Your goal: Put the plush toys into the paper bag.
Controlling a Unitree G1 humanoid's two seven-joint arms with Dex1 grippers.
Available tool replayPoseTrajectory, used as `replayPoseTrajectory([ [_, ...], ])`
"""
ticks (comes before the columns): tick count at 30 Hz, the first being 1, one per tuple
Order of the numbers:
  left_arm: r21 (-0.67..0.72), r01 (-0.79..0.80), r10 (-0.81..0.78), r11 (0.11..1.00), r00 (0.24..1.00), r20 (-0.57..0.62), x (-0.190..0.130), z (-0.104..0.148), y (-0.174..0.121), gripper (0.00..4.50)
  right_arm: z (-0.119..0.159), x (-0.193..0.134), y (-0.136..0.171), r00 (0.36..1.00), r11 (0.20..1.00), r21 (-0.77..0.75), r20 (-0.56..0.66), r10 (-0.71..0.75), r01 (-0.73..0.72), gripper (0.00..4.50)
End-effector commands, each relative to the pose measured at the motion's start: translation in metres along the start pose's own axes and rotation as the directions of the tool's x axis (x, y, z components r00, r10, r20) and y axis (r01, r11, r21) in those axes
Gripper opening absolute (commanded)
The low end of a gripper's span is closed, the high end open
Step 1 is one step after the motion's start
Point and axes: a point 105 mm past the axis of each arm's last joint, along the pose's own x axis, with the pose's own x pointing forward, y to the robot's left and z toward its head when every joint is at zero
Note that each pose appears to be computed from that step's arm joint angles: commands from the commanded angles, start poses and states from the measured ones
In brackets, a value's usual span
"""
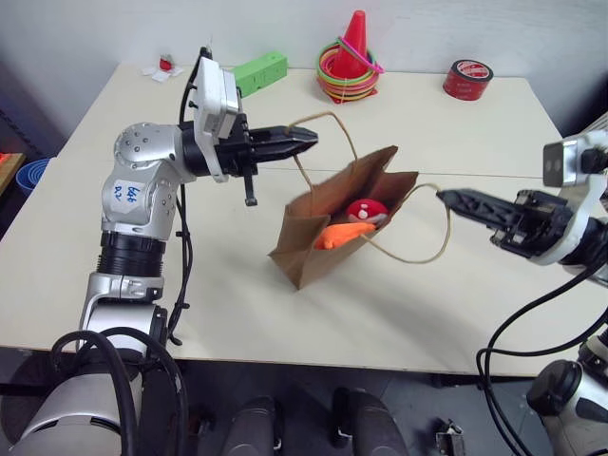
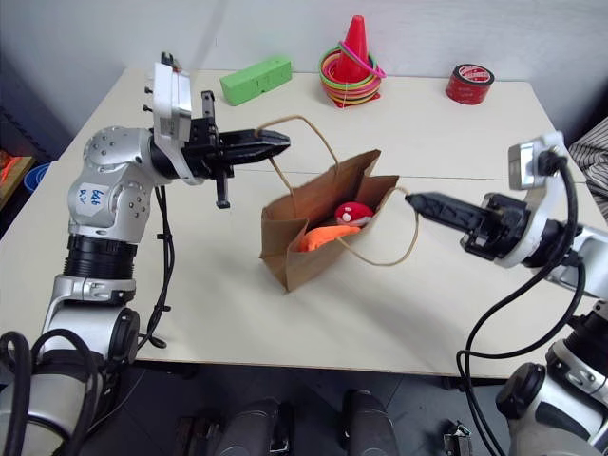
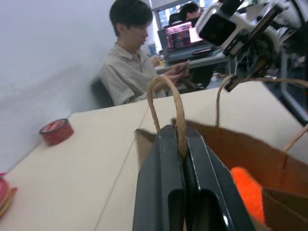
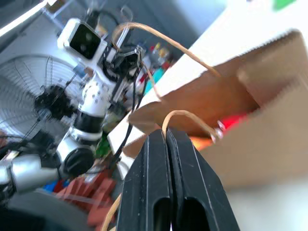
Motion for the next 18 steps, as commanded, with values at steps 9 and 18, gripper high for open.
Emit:
replayPoseTrajectory([
  [9,0.035,-0.005,0.005,0.999,1.000,-0.009,-0.010,0.000,0.005,0.78,0.004,0.019,0.017,0.996,0.991,-0.133,0.094,0.006,0.006,0.57],
  [18,-0.038,-0.068,0.062,0.997,0.989,-0.134,-0.053,-0.011,0.005,3.52,-0.006,0.000,0.013,0.995,0.979,-0.181,0.053,-0.083,0.092,3.53],
])
